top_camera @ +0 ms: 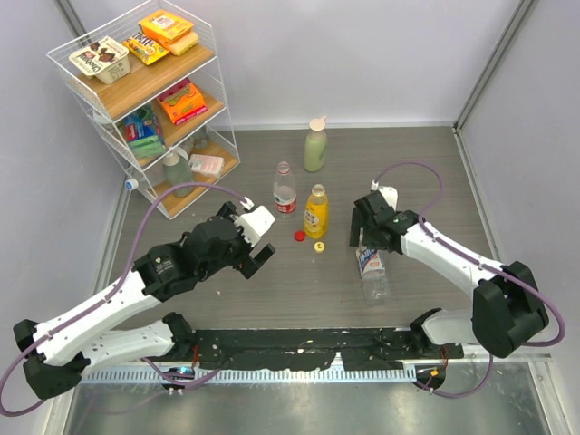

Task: Unscrew the bottle caps

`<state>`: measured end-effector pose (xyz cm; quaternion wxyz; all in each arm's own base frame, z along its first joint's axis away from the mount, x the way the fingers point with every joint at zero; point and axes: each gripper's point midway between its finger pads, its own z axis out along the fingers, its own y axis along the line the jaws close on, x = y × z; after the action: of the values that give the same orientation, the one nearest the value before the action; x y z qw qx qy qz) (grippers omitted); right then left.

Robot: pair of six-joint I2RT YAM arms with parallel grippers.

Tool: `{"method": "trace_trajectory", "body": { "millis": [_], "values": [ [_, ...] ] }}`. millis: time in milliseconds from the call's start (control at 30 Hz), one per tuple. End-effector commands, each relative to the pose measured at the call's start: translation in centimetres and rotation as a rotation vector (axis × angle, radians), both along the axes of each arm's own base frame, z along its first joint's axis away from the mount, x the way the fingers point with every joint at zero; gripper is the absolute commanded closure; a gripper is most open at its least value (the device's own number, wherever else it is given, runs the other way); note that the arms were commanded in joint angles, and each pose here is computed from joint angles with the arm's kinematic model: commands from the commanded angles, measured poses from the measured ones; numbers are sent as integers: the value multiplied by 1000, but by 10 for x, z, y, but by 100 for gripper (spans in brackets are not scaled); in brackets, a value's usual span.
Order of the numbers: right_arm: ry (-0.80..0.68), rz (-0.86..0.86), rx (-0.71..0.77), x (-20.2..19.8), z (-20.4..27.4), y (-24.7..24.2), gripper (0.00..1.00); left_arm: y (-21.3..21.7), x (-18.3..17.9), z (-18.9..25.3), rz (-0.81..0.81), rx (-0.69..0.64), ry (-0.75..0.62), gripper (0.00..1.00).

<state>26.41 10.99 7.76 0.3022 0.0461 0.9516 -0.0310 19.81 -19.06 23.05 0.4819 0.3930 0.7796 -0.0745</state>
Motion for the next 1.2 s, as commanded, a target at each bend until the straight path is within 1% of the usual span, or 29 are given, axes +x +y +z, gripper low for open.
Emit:
{"method": "trace_trajectory", "body": {
  "millis": [0, 33, 67, 133, 167, 200, 233, 267, 300, 333, 467, 700, 767, 867, 933, 1000, 1033, 1100, 1167],
  "values": [
    [66, 35, 67, -3, -11, 9, 13, -4, 4, 13, 19, -41, -21, 0],
    [85, 47, 79, -5, -16, 13, 18, -4, 4, 13, 20, -41, -19, 0],
    [105, 58, 85, -7, -21, 15, 20, -5, 4, 13, 19, -38, -16, 0],
    [144, 74, 93, -12, -31, 18, 37, -4, 5, 12, 22, -33, -13, 0],
    [154, 82, 104, -13, -33, 21, 38, -5, 5, 13, 23, -34, -13, 0],
    [170, 84, 106, -15, -38, 20, 42, -5, 5, 13, 22, -31, -9, 0],
    [174, 87, 120, -14, -39, 22, 48, -6, 5, 14, 21, -33, -9, 0],
    [177, 87, 122, -14, -41, 22, 56, -6, 5, 15, 22, -35, -10, 0],
    [174, 90, 128, -13, -41, 22, 61, -7, 5, 15, 21, -36, -8, 0],
    [164, 87, 136, -11, -38, 22, 71, -7, 5, 15, 22, -34, -9, 0],
    [90, 82, 151, 1, -19, 21, 84, -11, 7, 20, 28, -47, 4, 0],
    [-41, 88, 186, 18, 21, 21, 92, -24, 8, 32, 13, -81, 18, 0],
    [-81, 92, 199, 21, 31, 21, 97, -29, 9, 34, 5, -95, 27, 0],
    [-130, 79, 207, 22, 44, 17, 99, -40, 9, 37, -24, -111, 39, 0],
    [-176, 75, 217, 21, 57, 14, 98, -46, 10, 39, -40, -120, 45, 0],
    [-212, 109, 239, 19, 67, 17, 98, -54, 10, 41, -37, -145, 67, 0],
    [-214, 140, 247, 18, 70, 20, 98, -57, 11, 41, -45, -146, 71, 0],
    [-222, 129, 239, 16, 74, 16, 98, -62, 13, 42, -52, -144, 76, 0],
    [-217, 121, 224, 14, 73, 13, 85, -67, 14, 41, -57, -142, 82, 0]
  ]
}}
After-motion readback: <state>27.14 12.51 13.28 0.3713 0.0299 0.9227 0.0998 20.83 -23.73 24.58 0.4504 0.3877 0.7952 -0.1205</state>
